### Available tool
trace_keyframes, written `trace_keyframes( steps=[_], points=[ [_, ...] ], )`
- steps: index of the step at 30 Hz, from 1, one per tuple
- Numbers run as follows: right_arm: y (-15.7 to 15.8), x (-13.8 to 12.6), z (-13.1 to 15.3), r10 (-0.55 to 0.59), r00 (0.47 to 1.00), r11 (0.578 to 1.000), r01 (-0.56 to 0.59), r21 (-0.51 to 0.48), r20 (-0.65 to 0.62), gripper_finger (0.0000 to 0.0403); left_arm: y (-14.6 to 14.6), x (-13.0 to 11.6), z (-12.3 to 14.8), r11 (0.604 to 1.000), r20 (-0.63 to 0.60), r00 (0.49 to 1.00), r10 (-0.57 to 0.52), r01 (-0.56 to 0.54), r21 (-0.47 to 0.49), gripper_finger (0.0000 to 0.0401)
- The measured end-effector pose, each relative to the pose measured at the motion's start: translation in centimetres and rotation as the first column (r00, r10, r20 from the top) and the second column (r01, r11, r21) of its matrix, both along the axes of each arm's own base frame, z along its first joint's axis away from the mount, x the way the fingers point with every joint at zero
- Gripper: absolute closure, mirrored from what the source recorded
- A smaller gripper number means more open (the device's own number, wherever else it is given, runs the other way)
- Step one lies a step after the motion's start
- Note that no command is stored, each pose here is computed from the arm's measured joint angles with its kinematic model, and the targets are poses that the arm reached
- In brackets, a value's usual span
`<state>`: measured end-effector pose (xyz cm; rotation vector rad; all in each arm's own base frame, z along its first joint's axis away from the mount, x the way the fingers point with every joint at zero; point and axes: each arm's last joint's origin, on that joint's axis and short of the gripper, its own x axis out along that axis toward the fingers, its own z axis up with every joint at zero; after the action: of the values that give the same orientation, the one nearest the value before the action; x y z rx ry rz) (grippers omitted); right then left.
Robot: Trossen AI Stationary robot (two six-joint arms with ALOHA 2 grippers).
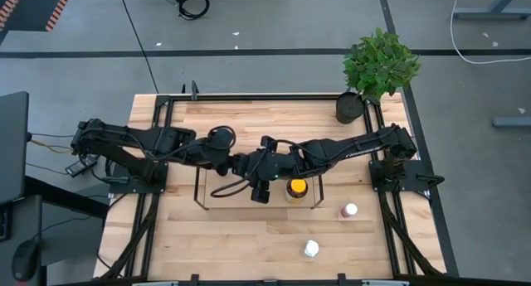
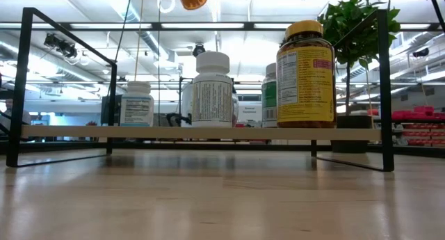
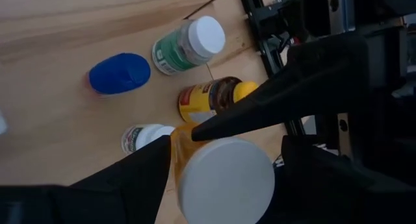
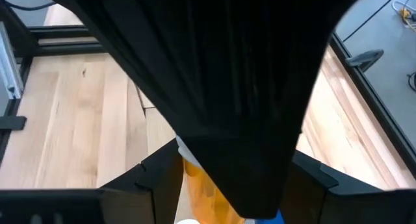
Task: Pick and place medicine bottles onto shelf by color
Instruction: Put the orange medicine bottle on the shelf
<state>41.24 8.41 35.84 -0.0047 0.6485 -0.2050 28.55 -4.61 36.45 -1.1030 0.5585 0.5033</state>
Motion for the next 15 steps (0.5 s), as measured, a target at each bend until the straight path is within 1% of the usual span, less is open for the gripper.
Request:
trace_keyframes(
  steps=[5,12,15],
  points=[
    [0.05,0.04,0.05,0.006,1.0,1.0,-0.006,-0.002,0.006,0.0195,-0.41,-0.06,-0.03,1.0,-0.002,1.0,-0.01,0.01,-0.001,0.0124],
    [0.05,0.04,0.05,0.004,1.0,1.0,-0.004,0.003,0.007,0.0195,-0.44,-0.1,-0.07,1.0,-0.008,1.0,-0.013,0.013,0.004,0.0181],
    [0.05,0.03,0.04,0.003,1.0,1.0,-0.003,0.004,0.006,0.0195,-0.44,-0.08,-0.09,1.0,-0.007,1.0,-0.013,0.013,0.004,0.0196]
  ],
)
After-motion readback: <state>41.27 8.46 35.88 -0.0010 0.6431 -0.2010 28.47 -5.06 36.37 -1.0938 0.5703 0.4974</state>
